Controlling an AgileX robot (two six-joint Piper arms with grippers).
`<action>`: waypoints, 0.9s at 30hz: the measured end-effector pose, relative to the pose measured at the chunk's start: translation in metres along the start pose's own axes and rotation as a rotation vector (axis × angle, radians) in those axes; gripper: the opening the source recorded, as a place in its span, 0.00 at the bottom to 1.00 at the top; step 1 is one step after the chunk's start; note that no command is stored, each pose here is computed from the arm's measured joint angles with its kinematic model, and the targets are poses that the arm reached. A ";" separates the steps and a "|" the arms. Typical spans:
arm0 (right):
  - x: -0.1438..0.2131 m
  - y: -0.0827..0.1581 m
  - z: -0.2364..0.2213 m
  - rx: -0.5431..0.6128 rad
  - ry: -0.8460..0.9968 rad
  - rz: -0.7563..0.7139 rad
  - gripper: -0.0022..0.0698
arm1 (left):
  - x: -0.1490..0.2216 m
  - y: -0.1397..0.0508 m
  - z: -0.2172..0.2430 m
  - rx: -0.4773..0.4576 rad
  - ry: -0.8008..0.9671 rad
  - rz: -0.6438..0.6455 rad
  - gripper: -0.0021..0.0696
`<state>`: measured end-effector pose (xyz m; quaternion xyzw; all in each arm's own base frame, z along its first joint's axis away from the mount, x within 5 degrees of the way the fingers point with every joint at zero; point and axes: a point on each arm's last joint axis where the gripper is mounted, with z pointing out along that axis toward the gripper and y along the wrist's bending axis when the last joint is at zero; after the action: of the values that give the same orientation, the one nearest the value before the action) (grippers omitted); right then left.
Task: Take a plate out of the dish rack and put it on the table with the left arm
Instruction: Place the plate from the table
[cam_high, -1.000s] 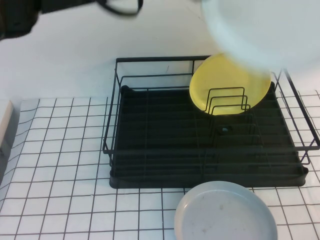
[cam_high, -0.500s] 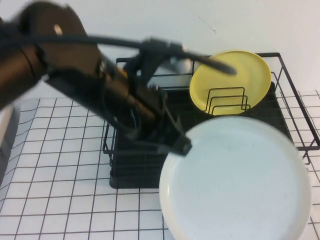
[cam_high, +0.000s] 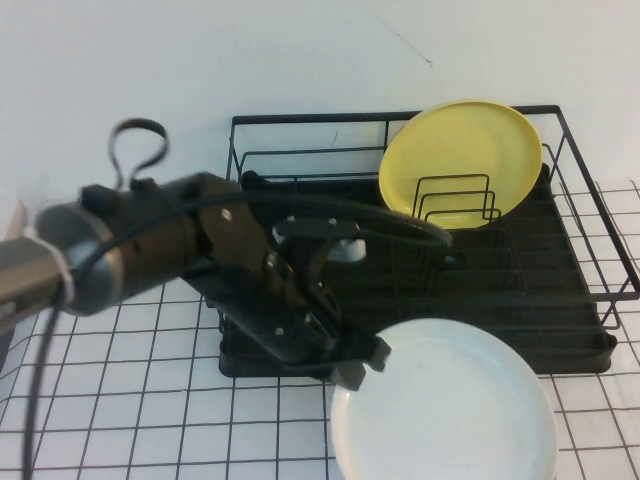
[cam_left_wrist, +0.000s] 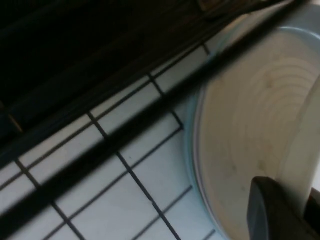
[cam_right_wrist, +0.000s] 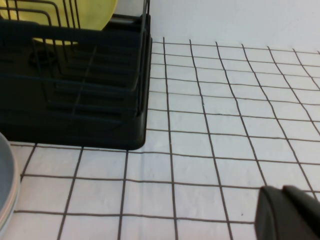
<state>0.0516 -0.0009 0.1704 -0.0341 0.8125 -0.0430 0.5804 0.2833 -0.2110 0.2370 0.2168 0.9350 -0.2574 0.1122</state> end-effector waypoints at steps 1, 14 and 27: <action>0.000 0.000 0.000 0.000 0.000 0.000 0.03 | 0.000 -0.001 0.008 -0.009 0.010 0.003 0.04; 0.000 0.000 0.000 0.000 0.000 0.000 0.03 | -0.001 -0.004 0.051 -0.143 -0.026 -0.018 0.03; 0.000 0.000 0.000 0.000 0.000 0.000 0.03 | 0.000 -0.005 0.050 -0.137 -0.007 0.068 0.61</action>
<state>0.0516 -0.0009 0.1704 -0.0341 0.8125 -0.0430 0.5804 0.2855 -0.2414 0.1971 0.2391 0.9421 -0.1897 0.1388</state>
